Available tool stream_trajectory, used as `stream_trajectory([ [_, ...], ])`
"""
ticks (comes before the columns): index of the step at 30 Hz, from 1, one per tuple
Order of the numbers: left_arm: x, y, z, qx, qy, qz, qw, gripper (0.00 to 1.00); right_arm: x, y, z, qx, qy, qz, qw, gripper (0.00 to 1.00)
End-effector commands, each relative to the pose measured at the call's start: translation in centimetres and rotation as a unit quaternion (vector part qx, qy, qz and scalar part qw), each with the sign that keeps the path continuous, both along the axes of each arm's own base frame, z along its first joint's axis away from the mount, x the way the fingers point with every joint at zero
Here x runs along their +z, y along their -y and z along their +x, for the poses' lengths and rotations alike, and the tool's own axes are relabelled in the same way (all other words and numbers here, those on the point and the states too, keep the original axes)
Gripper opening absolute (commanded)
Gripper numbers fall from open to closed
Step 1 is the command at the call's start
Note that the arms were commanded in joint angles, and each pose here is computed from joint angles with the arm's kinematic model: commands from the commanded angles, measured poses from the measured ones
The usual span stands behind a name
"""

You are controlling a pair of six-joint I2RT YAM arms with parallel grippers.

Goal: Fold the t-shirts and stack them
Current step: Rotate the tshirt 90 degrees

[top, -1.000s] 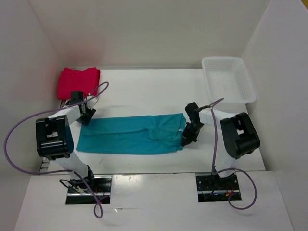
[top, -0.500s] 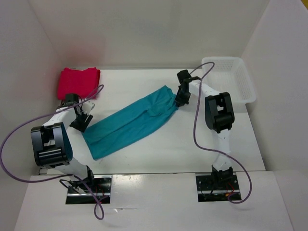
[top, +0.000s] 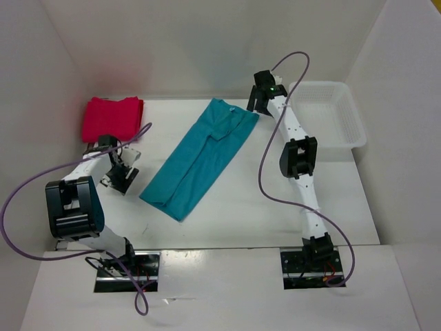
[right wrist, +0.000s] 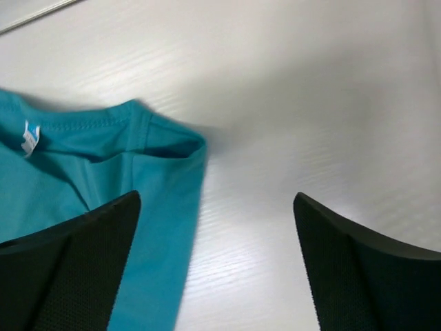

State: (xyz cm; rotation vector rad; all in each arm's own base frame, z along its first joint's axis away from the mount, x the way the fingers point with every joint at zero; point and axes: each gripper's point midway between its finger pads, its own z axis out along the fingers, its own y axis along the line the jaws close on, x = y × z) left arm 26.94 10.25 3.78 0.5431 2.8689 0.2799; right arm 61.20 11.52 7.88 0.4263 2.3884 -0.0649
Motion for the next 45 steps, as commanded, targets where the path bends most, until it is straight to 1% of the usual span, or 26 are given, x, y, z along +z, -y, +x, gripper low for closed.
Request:
stream_trajectory([
  [1,1.8,1.9,2.1,0.001,0.036,-0.032,0.999,0.81,4.7,2.1,-2.0,-0.015,0.004,-0.048,0.999,1.0],
  [2,1.5,2.4,2.1,-0.001,0.031,-0.035,0.999,0.81,7.3,1.0,-2.6,-0.01,0.024,-0.053,0.998,1.0],
  [3,1.9,3.1,2.7,-0.012,0.038,-0.042,0.998,0.81,7.4,0.3,-3.6,-0.001,0.014,-0.056,0.998,1.0],
  [4,1.8,3.6,2.8,-0.014,0.039,-0.05,0.998,0.82,10.2,-0.4,-4.7,0.005,0.03,-0.054,0.998,1.0],
  [5,2.1,3.9,3.1,-0.014,0.044,-0.051,0.998,0.82,11.4,-2.6,-5.7,0.02,0.039,-0.052,0.998,1.0],
  [7,2.4,5.0,3.4,-0.023,0.052,-0.064,0.996,0.82,11.8,-4.2,-8.3,0.035,0.022,-0.069,0.997,1.0],
  [8,2.1,5.7,3.4,-0.033,0.052,-0.071,0.996,0.83,14.4,-4.9,-9.7,0.041,0.042,-0.069,0.996,1.0],
  [9,2.6,6.1,3.5,-0.04,0.059,-0.071,0.995,0.83,12.8,-6.9,-12.3,0.067,0.016,-0.094,0.993,1.0],
  [10,2.8,6.4,3.9,-0.038,0.075,-0.08,0.993,0.83,13.1,-8.5,-13.1,0.079,0.031,-0.084,0.993,1.0],
  [11,3.1,6.6,3.9,-0.035,0.081,-0.085,0.992,0.85,12.4,-10.4,-17.0,0.114,0.016,-0.082,0.99,1.0],
  [12,3.0,6.7,3.9,-0.031,0.088,-0.086,0.992,0.85,11.9,-11.7,-18.8,0.13,0.013,-0.061,0.99,1.0],
  [13,3.2,7.2,4.0,-0.026,0.1,-0.099,0.99,0.85,11.9,-13.6,-19.7,0.136,0.03,-0.014,0.99,1.0],
  [14,3.2,7.5,4.0,-0.022,0.101,-0.107,0.989,0.85,10.2,-14.9,-23.8,0.172,-0.001,0.024,0.985,1.0],
  [17,4.0,8.4,4.5,-0.002,0.127,-0.153,0.98,0.86,8.1,-18.4,-28.4,0.204,-0.025,0.111,0.972,1.0],
  [18,4.5,8.5,4.7,-0.003,0.138,-0.162,0.977,0.86,7.6,-20.9,-30.8,0.236,-0.038,0.127,0.963,1.0],
  [21,4.6,9.0,5.0,-0.003,0.143,-0.177,0.974,0.86,5.2,-25.1,-33.7,0.272,-0.07,0.142,0.949,0.92],
  [22,4.7,9.3,5.2,-0.008,0.148,-0.185,0.971,0.86,4.4,-26.8,-35.6,0.295,-0.096,0.155,0.938,0.82],
  [24,4.8,9.5,5.2,-0.01,0.148,-0.19,0.97,0.86,2.6,-28.7,-36.9,0.297,-0.127,0.175,0.93,0.71],
  [27,4.6,9.8,5.2,-0.014,0.147,-0.191,0.97,0.87,0.8,-30.7,-39.1,0.311,-0.155,0.186,0.919,0.63],
  [29,4.2,10.4,5.4,-0.023,0.143,-0.189,0.971,0.87,-0.1,-32.0,-40.3,0.323,-0.172,0.188,0.911,0.63],
  [31,3.8,10.4,5.3,-0.022,0.137,-0.189,0.972,0.87,-2.0,-32.7,-41.1,0.325,-0.197,0.166,0.91,0.63],
  [34,3.5,10.2,5.3,-0.014,0.132,-0.188,0.973,0.87,-3.4,-33.1,-41.8,0.32,-0.216,0.153,0.909,0.67],
  [35,3.5,10.2,5.3,-0.014,0.132,-0.188,0.973,0.87,-3.8,-33.3,-42.5,0.318,-0.228,0.156,0.907,0.71],
  [37,3.5,10.2,5.3,-0.014,0.132,-0.188,0.973,0.87,-4.8,-33.1,-43.0,0.316,-0.241,0.158,0.904,0.72],
  [43,3.3,10.4,5.2,-0.015,0.128,-0.192,0.973,0.87,-6.5,-32.9,-43.3,0.307,-0.26,0.148,0.903,0.72],
  [45,3.3,10.4,5.2,-0.015,0.128,-0.192,0.973,0.87,-7.2,-32.6,-43.5,0.304,-0.267,0.142,0.904,0.66],
])
